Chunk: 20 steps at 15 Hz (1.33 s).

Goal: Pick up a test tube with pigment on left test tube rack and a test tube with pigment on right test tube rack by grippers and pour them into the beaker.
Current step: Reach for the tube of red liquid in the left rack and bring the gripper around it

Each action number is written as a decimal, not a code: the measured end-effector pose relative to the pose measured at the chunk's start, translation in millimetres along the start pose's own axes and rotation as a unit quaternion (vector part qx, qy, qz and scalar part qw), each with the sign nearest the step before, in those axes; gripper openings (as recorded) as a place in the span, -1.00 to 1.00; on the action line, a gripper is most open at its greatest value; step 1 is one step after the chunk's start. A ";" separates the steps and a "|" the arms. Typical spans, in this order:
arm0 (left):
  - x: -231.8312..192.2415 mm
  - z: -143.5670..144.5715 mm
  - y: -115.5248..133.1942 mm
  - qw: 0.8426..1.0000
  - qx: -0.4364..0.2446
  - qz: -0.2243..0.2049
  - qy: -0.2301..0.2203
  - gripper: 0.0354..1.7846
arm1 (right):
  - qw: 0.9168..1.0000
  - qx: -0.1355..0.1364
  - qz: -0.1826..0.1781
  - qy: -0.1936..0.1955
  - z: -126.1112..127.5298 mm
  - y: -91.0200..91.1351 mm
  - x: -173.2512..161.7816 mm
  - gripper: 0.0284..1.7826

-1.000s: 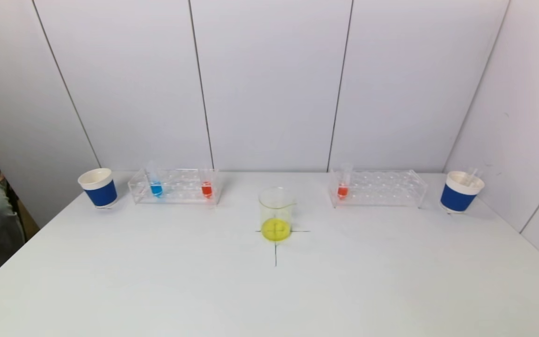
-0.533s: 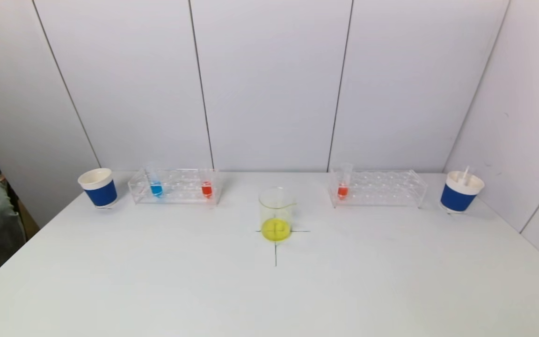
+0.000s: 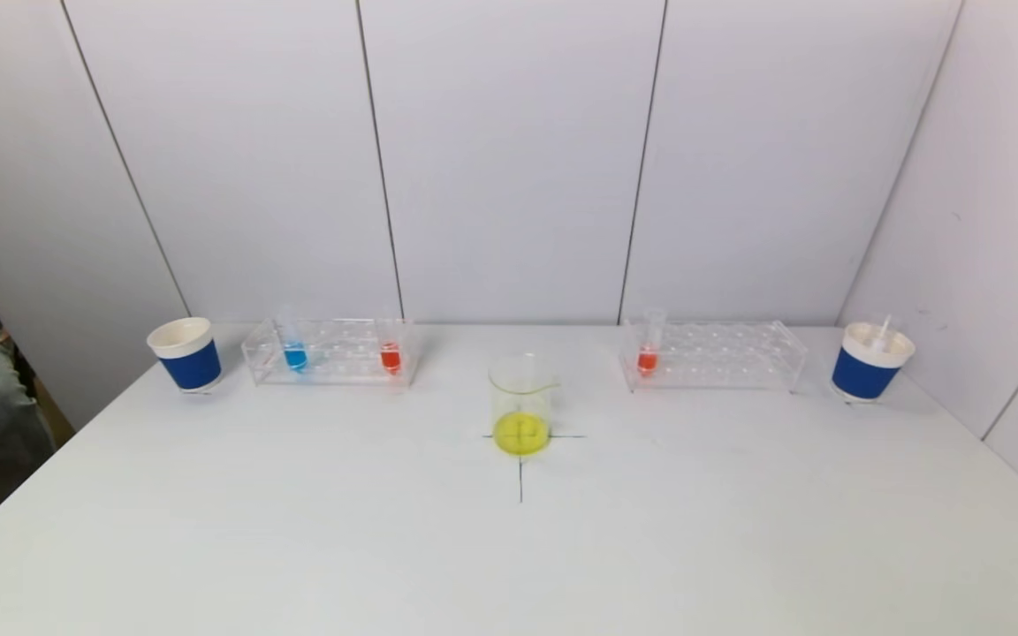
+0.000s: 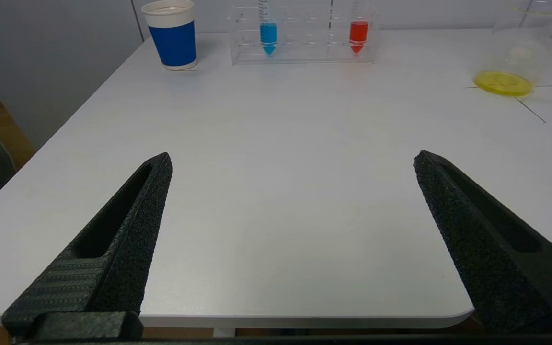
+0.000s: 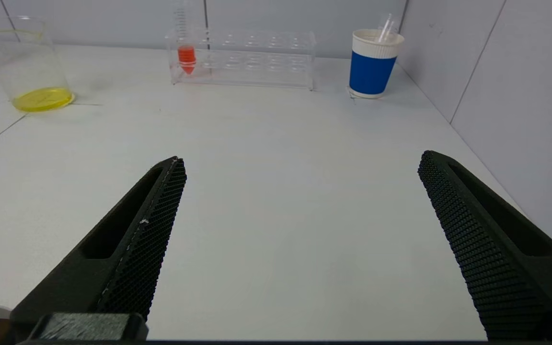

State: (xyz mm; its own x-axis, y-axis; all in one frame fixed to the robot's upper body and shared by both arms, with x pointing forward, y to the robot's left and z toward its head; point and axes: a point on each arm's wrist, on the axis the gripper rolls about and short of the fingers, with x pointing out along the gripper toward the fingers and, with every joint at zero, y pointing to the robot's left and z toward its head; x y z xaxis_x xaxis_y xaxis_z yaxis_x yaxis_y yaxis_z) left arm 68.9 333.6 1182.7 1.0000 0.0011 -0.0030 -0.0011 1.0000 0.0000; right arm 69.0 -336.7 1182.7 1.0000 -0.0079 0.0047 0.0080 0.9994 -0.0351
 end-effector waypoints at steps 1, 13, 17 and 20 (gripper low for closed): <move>-0.2 0.2 0.0 1.000 0.001 0.001 0.002 0.98 | 1.000 0.000 0.000 0.000 0.0 0.0 0.0 0.98; -0.5 121.5 -1.5 0.998 0.033 -0.043 -0.036 0.98 | 1.000 0.000 0.000 0.000 0.0 0.0 0.0 0.98; 44.8 152.5 -3.6 0.996 0.032 -0.077 -0.026 0.98 | 1.000 0.000 0.000 0.000 0.0 0.0 0.0 0.98; 89.6 159.5 -5.7 0.995 0.030 -0.099 -0.012 0.98 | 1.000 0.000 0.000 0.000 0.0 0.0 0.0 0.98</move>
State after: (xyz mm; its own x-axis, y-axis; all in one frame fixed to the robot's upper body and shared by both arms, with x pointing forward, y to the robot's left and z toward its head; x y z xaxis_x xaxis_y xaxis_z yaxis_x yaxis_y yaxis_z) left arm 158.9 328.0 1342.0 0.9802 -0.1974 0.0147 0.1962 0.9786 0.0615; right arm 69.0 -336.7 1182.7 1.0000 -0.0079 0.0045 0.0080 0.9993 -0.0355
